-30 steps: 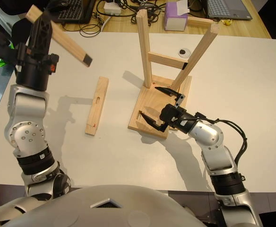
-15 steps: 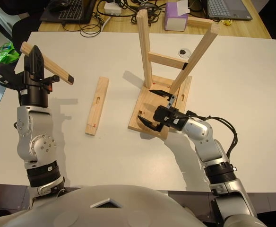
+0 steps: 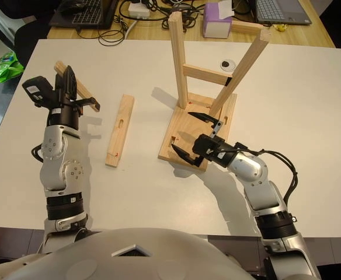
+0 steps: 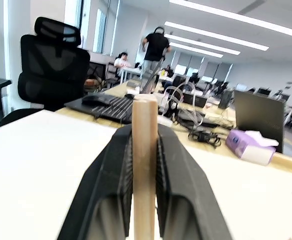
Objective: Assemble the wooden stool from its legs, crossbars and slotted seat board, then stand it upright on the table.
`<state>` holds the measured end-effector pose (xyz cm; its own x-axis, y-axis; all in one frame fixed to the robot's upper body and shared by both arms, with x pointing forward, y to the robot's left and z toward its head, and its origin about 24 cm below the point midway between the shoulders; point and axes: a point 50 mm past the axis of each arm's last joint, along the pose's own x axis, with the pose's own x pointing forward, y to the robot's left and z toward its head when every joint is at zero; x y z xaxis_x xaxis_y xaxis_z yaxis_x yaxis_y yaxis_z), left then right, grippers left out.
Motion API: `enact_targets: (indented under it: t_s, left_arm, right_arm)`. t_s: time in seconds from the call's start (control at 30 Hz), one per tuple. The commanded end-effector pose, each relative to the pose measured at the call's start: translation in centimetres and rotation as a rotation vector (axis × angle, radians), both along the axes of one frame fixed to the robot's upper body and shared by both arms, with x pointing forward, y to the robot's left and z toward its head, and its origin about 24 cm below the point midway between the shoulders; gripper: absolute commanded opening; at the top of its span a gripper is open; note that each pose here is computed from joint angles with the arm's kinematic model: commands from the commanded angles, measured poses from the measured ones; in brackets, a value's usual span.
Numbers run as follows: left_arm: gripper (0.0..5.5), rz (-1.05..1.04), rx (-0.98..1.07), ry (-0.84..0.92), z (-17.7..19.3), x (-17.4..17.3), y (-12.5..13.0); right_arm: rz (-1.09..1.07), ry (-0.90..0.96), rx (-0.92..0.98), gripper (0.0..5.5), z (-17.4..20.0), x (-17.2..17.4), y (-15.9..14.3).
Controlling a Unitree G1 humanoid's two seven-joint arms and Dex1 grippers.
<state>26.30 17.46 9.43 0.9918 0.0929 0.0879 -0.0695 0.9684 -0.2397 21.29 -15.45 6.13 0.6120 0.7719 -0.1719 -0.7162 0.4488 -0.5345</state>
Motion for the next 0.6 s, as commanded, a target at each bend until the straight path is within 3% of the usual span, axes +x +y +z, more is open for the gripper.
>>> enact_targets:
  t_s: [0.03, 0.17, 0.33, 0.6]
  left_arm:
    - [0.41, -0.018, -0.171, 0.106, -0.1, -0.6, -1.8]
    - [0.41, -0.074, -0.219, 0.12, 0.8, -1.1, -3.2]
    - [0.41, -0.098, -0.233, 0.197, -2.4, -0.8, -4.0]
    - [0.41, -0.149, -0.144, 0.097, -3.3, 1.1, -4.7]
  right_arm:
    - [0.006, -0.005, -0.027, 5.4, 0.1, -0.3, -0.1]
    - [0.014, 0.003, -0.033, 5.4, -0.1, -0.7, -0.2]
    - [0.036, 0.004, -0.036, 5.4, 0.1, -0.7, 0.0]
    - [0.055, 0.018, -0.03, 5.4, -0.2, -0.6, 0.3]
